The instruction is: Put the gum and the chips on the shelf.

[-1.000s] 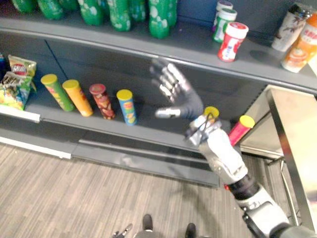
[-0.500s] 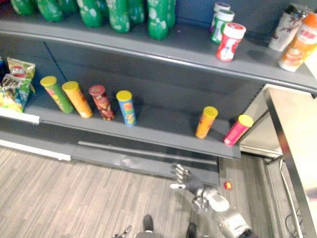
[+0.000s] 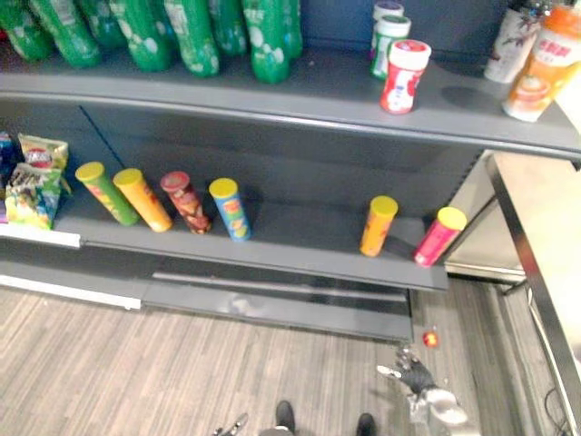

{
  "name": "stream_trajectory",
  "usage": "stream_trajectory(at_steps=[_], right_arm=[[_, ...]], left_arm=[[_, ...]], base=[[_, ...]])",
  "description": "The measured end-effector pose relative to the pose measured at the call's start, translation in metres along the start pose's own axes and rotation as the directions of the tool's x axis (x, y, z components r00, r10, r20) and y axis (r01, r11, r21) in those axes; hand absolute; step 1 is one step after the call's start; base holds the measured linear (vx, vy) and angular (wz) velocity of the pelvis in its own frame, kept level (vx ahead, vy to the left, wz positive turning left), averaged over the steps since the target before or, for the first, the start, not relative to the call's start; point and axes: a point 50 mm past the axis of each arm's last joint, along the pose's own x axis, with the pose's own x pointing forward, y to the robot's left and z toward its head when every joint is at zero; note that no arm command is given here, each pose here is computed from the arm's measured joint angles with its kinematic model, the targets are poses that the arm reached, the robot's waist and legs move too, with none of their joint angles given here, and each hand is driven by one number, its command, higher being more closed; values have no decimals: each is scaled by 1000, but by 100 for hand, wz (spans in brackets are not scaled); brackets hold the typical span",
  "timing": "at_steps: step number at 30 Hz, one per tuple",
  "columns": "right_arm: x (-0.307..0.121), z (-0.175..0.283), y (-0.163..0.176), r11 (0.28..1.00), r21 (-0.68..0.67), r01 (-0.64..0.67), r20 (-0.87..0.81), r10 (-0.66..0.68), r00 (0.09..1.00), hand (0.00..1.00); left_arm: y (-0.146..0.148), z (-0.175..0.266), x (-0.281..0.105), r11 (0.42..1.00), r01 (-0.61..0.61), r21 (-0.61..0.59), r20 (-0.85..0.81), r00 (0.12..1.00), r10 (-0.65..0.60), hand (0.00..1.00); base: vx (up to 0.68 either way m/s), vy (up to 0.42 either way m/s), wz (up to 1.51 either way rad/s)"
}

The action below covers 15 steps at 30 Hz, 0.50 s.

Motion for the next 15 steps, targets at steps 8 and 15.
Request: stream_trajectory(at_steps=[8,15], right_arm=[[-17,-54,-31,972,133,194,-220,-162,962,0],[-27,-67,-50,889,304,342,-264,-266,927,0]], left_arm=[[0,-2,0,1000,9,17,-3,1000,-9,0],[0,12,3,999,28,-19,30,999,-27,0]], base=[[36,17,2],[12,89,-37]])
